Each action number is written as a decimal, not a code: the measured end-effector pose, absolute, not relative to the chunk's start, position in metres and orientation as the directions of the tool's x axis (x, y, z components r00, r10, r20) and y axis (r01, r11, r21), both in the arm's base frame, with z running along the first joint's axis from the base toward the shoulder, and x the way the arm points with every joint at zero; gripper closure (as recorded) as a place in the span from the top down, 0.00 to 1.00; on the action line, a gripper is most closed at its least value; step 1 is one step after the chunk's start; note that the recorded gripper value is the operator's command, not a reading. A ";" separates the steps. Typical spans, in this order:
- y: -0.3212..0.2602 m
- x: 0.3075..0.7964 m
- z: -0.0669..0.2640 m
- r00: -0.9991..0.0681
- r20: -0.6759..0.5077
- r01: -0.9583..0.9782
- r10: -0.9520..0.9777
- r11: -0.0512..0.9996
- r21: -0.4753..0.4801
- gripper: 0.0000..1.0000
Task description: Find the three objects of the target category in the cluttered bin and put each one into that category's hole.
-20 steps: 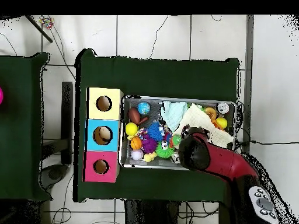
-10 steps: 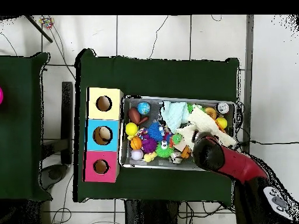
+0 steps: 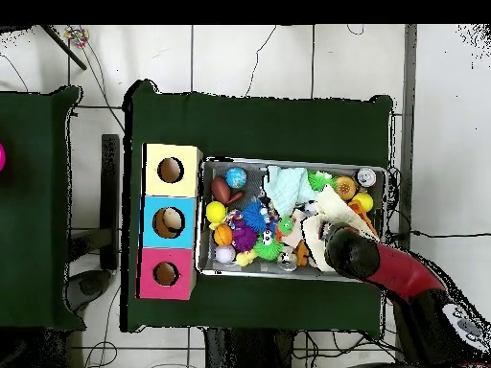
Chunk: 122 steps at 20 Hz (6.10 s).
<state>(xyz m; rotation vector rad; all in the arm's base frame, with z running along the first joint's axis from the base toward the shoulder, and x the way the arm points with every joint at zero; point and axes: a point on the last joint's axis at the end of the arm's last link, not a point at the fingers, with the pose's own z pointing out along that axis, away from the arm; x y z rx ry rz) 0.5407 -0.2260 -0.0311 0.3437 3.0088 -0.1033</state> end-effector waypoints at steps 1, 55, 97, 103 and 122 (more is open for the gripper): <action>-0.224 0.539 -0.036 -0.970 -0.113 0.224 0.217 0.973 -0.047 0.00; -0.016 0.589 -0.022 -0.964 -0.199 0.189 0.178 0.981 -0.035 0.00; 0.046 0.610 -0.027 -0.907 -0.203 0.374 0.369 0.927 0.013 1.00; 0.045 0.606 -0.021 -0.912 -0.211 0.362 0.351 0.932 -0.015 1.00; 0.044 0.591 0.041 -0.925 -0.044 0.377 0.377 0.926 0.001 1.00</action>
